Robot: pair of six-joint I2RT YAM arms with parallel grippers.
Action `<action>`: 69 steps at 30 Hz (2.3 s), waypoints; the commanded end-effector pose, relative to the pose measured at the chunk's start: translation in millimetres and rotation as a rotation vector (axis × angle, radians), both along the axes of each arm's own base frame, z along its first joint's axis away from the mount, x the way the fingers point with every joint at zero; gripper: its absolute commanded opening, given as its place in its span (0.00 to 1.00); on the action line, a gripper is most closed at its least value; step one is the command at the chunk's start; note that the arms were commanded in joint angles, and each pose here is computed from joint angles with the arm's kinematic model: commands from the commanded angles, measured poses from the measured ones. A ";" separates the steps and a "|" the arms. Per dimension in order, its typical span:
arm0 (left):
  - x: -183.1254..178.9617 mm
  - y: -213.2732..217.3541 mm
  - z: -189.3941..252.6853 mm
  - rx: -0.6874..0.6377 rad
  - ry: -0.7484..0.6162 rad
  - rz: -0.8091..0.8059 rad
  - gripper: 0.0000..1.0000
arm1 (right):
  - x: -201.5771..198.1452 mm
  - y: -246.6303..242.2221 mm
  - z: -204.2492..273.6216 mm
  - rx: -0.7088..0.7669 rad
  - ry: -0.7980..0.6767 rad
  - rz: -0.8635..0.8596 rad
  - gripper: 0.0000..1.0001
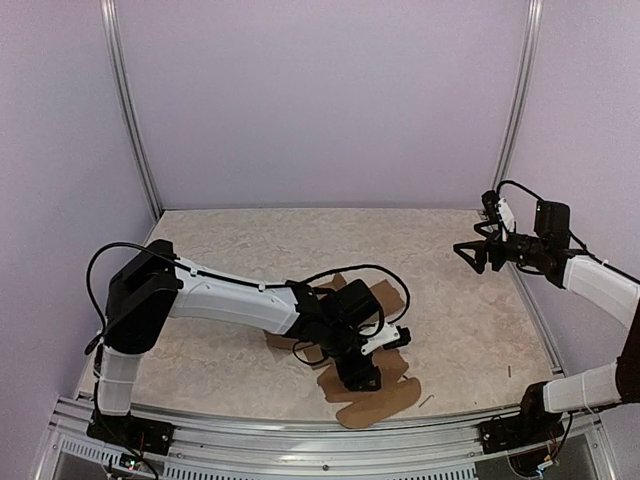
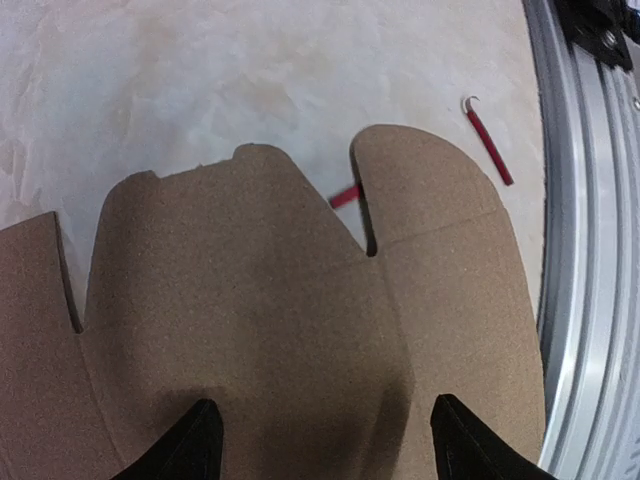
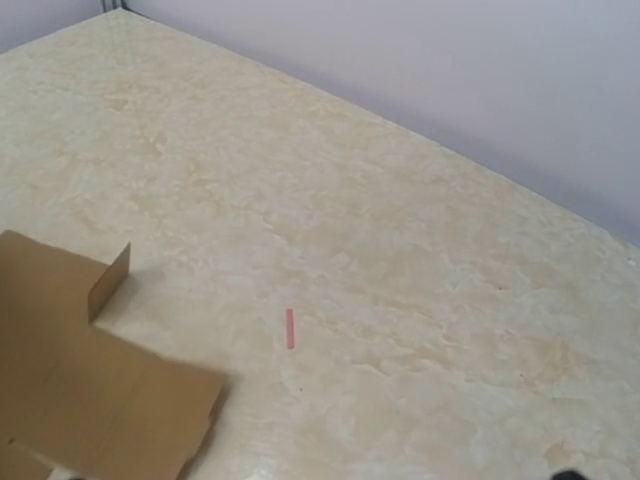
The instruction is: Fold the paper box
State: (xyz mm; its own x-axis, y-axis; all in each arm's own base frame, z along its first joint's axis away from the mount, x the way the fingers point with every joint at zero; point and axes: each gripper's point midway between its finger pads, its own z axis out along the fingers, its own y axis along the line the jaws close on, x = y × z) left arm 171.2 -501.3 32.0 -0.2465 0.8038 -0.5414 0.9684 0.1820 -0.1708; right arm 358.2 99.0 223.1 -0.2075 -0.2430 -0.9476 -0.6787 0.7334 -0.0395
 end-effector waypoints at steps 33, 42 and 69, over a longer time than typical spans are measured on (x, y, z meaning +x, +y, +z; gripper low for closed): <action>156.8 224.7 51.1 -0.097 0.518 1.166 0.64 | 27.8 187.9 -111.1 -0.224 0.569 0.323 0.63; 103.5 233.1 59.5 -0.092 0.681 1.158 0.69 | 18.9 207.1 -111.7 -0.240 0.599 0.382 0.66; 132.5 190.2 33.1 -0.044 0.785 1.028 0.28 | 11.0 193.7 -62.7 -0.289 0.517 0.374 0.70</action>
